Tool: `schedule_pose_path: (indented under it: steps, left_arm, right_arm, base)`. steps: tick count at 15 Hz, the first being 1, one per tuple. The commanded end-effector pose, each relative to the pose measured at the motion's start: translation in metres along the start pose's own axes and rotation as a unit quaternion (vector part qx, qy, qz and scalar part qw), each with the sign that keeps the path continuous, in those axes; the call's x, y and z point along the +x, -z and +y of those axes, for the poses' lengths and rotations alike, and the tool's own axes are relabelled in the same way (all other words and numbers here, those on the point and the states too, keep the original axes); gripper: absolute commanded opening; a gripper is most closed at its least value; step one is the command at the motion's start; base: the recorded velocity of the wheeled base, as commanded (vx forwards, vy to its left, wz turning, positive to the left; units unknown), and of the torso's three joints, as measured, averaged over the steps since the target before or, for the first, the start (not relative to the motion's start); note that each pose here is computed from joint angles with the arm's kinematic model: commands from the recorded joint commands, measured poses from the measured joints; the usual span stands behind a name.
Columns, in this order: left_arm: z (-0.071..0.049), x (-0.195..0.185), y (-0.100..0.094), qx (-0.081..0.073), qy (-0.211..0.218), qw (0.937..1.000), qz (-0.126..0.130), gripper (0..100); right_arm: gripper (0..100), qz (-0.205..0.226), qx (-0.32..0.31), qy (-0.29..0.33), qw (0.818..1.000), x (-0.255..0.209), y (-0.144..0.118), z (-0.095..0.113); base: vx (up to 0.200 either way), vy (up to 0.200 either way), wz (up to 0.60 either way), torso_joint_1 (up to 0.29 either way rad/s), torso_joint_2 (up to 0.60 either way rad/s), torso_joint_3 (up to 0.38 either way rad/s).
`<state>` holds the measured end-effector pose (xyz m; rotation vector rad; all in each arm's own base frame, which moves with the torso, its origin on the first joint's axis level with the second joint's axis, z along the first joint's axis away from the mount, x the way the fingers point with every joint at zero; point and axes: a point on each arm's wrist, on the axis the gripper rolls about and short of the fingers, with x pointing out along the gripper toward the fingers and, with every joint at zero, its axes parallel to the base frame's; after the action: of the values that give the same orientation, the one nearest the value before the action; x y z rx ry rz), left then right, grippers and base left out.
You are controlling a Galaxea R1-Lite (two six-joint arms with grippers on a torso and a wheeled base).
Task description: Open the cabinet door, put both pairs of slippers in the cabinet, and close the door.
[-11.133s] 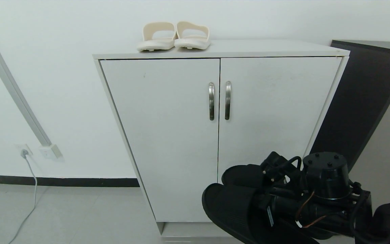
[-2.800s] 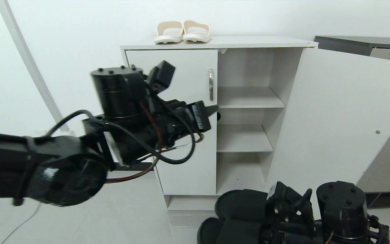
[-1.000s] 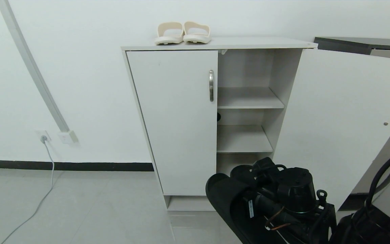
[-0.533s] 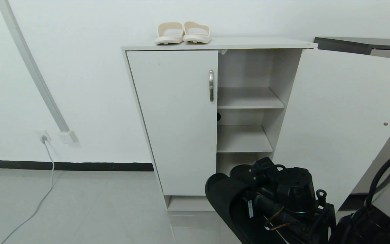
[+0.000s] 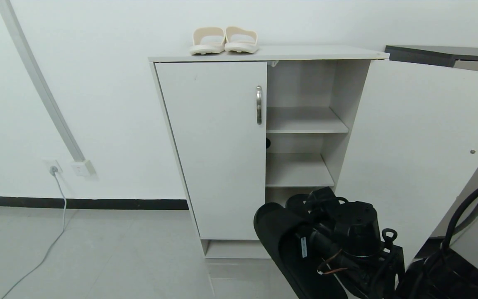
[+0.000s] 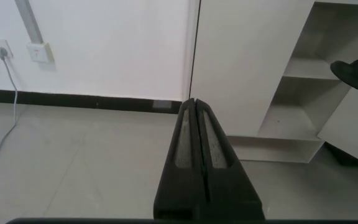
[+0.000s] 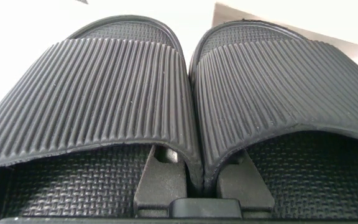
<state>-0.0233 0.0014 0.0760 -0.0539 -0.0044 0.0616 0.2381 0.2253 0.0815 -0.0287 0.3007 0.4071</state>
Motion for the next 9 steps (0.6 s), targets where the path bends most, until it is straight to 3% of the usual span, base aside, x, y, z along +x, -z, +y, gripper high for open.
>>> schedule_pose_path:
  steps: [1,3,5,8,9]
  left_arm:
    - [0.0,0.0,0.0,0.0,0.0,1.0,0.001,0]
    - [0.0,0.0,0.0,0.0,0.0,1.0,0.002,0]
    - [0.0,0.0,0.0,0.0,0.001,1.0,0.001,0]
    - [0.0,0.0,0.0,0.0,0.0,1.0,0.001,0]
    - [0.0,0.0,0.0,0.0,0.002,1.0,0.002,0]
  right_arm:
    - [0,-0.004,0.004,0.051,0.999,0.023,0.008,0.007]
    - [0,-0.026,0.03,0.133,0.99,0.052,0.012,0.011]
    - [0,-0.037,0.047,0.166,0.984,0.068,0.014,0.012]
    - [0,-0.039,0.048,0.176,0.982,0.071,0.015,0.011]
    - [0,-0.04,0.048,0.179,0.982,0.071,0.015,0.011]
  base:
    - [0.0,0.0,0.0,0.0,0.0,0.0]
    - [0.0,0.0,0.0,0.0,0.0,0.0]
    - [0.0,0.0,0.0,0.0,0.0,0.0]
    - [0.0,0.0,0.0,0.0,0.0,0.0]
    - [0.0,-0.2,0.0,-0.002,0.01,0.002]
